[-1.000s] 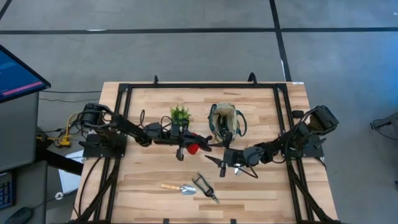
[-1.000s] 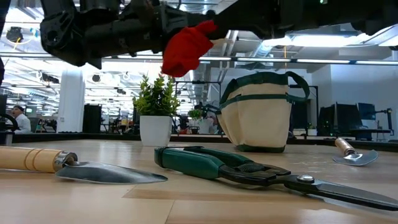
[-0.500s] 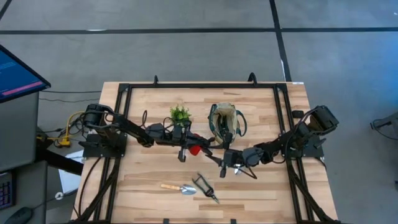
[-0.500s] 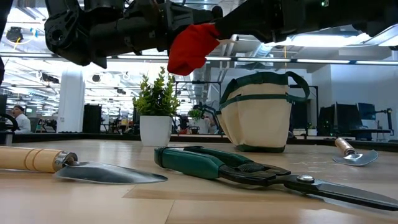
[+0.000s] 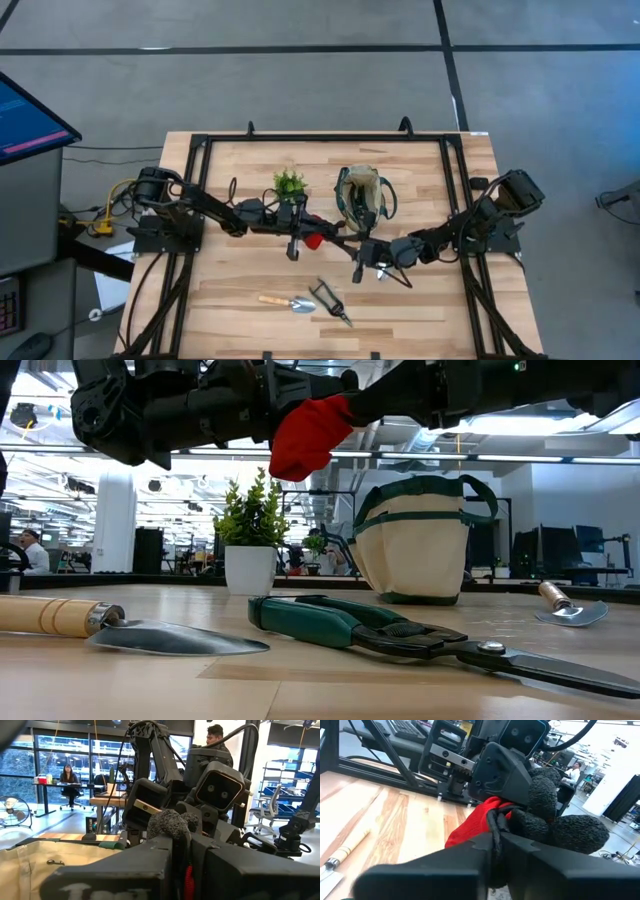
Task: Pick & Place Garden tools in Gardening bag
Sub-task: Put the red gloves into the white gardening bag
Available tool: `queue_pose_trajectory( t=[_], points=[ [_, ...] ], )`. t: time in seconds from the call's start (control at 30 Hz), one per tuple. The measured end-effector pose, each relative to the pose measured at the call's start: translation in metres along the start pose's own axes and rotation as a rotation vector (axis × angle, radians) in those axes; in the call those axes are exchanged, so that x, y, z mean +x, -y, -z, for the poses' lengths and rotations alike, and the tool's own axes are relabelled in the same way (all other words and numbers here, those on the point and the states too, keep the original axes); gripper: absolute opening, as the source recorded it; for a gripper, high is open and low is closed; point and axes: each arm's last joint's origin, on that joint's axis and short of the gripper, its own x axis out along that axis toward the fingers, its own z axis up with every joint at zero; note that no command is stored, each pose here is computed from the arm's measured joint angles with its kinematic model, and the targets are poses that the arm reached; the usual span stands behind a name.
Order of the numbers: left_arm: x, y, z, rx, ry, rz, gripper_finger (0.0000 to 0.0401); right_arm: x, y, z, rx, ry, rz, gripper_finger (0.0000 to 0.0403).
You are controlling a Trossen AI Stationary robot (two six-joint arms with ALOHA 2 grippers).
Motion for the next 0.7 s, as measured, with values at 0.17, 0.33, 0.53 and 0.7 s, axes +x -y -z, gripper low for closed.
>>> queue_pose_trajectory(
  t=[0.17,0.33,0.53,0.7],
  points=[
    [0.0,0.0,-0.0001,0.0,0.0,0.0,0.0008,0.0,0.0,0.0,0.0,0.0,0.0,0.0008],
    [0.0,0.0,-0.0001,-0.032,0.0,0.0,0.0022,0.0,0.0,0.0,0.008,0.0,0.0,0.0003],
    [0.0,0.0,-0.0002,-0.048,0.001,0.0,0.0059,0.0,0.0,0.0,0.024,0.0,0.0,0.0002],
    [-0.0007,-0.0008,-0.0069,-0.044,0.022,-0.002,0.0078,0.0,0.0003,-0.0007,0.032,0.007,0.002,0.0001]
  ],
)
